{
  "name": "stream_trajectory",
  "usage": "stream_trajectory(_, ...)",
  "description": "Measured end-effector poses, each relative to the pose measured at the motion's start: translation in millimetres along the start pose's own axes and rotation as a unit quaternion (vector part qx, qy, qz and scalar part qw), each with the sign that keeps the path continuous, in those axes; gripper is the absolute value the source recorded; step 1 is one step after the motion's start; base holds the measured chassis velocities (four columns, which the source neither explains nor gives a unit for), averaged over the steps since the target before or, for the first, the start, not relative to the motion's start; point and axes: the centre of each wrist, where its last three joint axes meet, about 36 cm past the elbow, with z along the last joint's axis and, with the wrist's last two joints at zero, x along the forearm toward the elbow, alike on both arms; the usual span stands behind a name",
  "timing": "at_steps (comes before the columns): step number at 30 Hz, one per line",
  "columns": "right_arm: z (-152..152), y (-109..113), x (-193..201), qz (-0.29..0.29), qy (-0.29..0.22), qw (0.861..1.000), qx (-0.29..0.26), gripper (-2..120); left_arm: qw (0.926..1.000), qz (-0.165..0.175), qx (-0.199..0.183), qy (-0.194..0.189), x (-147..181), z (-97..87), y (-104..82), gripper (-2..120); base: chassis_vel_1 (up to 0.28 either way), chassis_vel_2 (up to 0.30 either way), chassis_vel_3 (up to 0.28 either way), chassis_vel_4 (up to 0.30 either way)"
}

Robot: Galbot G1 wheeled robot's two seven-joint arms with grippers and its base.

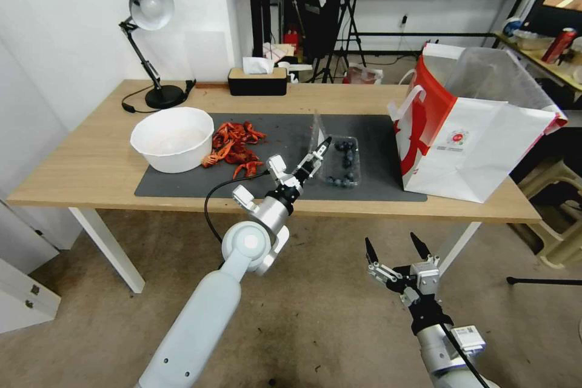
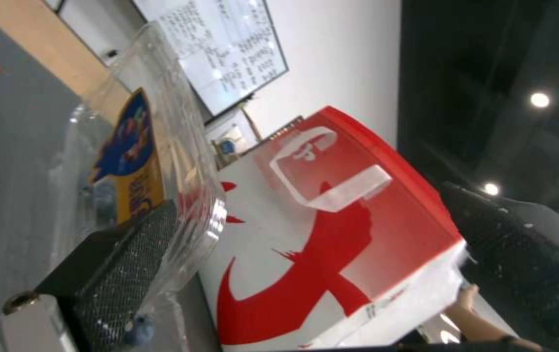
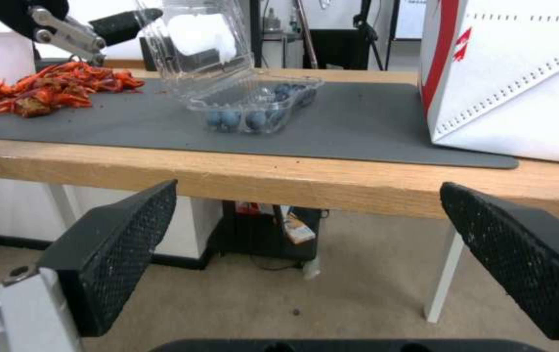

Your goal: Close the takeout container lid, then place the container into the takeout bag.

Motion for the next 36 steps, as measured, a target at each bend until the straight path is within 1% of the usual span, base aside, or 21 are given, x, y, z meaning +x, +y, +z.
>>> stream_trajectory(3,0.3,-0.2,0.1,0.0,0.0,1.0,0.0,100,0.9999,0.015,-0.002,0.008,-1.0,-3.8,6.2,100,0.0,0.0,0.0,0.0)
stream_trajectory(11,2.4,0.1,0.6,0.0,0.002,1.0,0.001,100,0.9998,0.016,-0.006,0.014,-5.5,-10.6,15.7,100,0.0,0.0,0.0,0.0)
stream_trajectory(15,2.9,0.2,0.6,0.0,0.002,1.0,0.002,100,0.9998,0.013,-0.001,0.016,-10.1,-14.4,16.5,100,0.0,0.0,0.0,0.0)
stream_trajectory(22,3.0,-0.4,1.2,-0.002,0.003,1.0,0.004,100,0.9994,0.016,0.001,0.031,-20.8,-21.0,15.7,100,0.0,0.0,0.0,0.0)
stream_trajectory(24,3.0,-0.5,1.3,-0.002,0.003,1.0,0.004,100,0.9991,0.017,0.012,0.038,-26.0,-23.1,13.3,95,0.0,0.0,0.0,0.0)
stream_trajectory(26,3.1,-0.5,1.3,-0.001,0.003,1.0,0.004,100,0.999,0.014,0.016,0.039,-28.2,-24.2,12.2,93,0.0,0.0,0.0,0.0)
stream_trajectory(28,3.7,0.1,1.4,-0.001,0.003,1.0,0.005,100,0.9989,0.005,0.026,0.039,-33.5,-27.3,10.2,84,0.0,0.0,0.0,0.0)
stream_trajectory(29,3.7,0.1,1.4,-0.001,0.003,1.0,0.005,100,0.9989,0.005,0.026,0.039,-33.5,-27.3,10.2,84,0.0,0.0,0.0,0.0)
stream_trajectory(32,4.8,2.1,1.5,-0.002,0.003,1.0,0.004,100,0.9985,-0.011,0.031,0.043,-39.1,-29.9,9.9,73,0.0,0.0,0.0,0.0)
stream_trajectory(33,4.8,2.1,1.5,-0.002,0.003,1.0,0.004,100,0.9985,-0.011,0.031,0.043,-39.1,-29.9,9.9,73,0.0,0.0,0.0,0.0)
stream_trajectory(34,5.6,3.1,1.9,-0.004,0.003,1.0,0.005,100,0.9979,-0.025,0.031,0.051,-41.8,-28.7,9.8,65,0.0,0.0,0.0,0.0)
stream_trajectory(36,6.3,3.2,2.2,-0.005,0.003,1.0,0.007,100,0.9973,-0.033,0.031,0.058,-43.2,-26.3,10.0,56,0.0,0.0,0.0,0.0)
